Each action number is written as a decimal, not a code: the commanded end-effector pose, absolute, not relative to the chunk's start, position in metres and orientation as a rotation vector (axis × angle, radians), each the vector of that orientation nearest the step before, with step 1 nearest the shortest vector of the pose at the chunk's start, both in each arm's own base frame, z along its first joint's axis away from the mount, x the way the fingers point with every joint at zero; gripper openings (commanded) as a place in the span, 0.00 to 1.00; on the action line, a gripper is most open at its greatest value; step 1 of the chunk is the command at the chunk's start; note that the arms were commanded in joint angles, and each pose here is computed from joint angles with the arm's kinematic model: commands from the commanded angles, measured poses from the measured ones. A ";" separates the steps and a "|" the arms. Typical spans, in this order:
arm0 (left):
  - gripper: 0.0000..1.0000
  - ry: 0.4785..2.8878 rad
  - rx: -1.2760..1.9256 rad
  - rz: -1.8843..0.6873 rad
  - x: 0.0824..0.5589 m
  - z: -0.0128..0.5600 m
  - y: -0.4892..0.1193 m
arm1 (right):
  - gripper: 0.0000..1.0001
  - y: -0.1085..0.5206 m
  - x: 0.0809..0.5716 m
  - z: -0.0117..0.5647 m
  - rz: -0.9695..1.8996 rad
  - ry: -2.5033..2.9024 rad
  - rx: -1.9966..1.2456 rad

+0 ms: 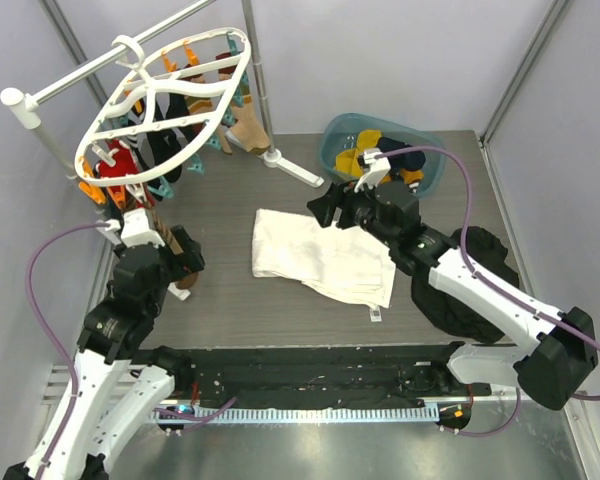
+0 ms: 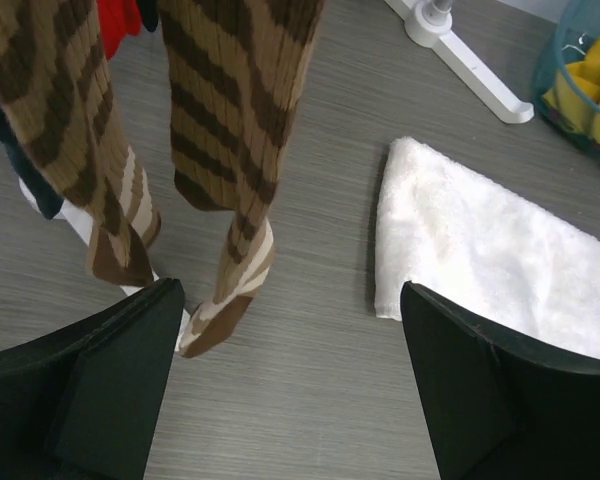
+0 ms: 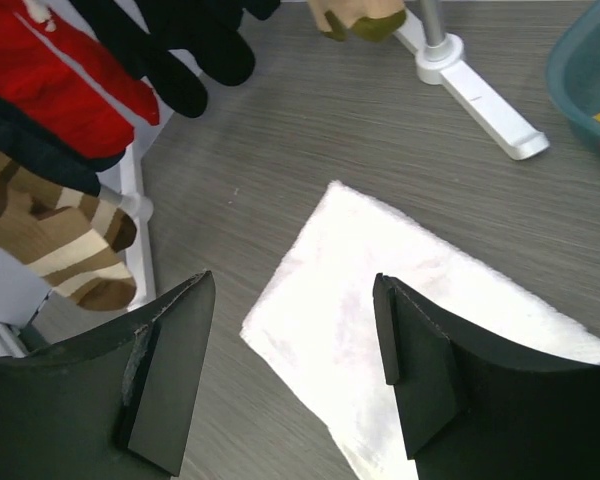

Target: Remove the socks clipped to the hanger

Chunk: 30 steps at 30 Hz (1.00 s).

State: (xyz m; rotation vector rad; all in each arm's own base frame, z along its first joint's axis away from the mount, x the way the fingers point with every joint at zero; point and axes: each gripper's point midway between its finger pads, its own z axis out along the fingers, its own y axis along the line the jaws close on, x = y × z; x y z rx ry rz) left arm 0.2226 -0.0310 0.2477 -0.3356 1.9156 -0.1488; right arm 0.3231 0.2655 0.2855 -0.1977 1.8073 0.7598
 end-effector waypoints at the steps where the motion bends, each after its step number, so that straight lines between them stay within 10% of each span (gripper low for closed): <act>1: 0.91 1.838 -0.314 -0.112 0.240 0.273 -0.028 | 0.72 0.285 0.321 0.312 0.832 1.710 -0.195; 14: 0.03 1.855 -0.274 -0.146 0.261 0.276 -0.040 | 0.72 0.343 0.275 0.327 1.029 1.563 -0.376; 30: 0.00 1.880 -0.135 -0.727 0.240 0.305 -0.127 | 0.77 0.460 0.235 0.296 0.993 1.402 -0.709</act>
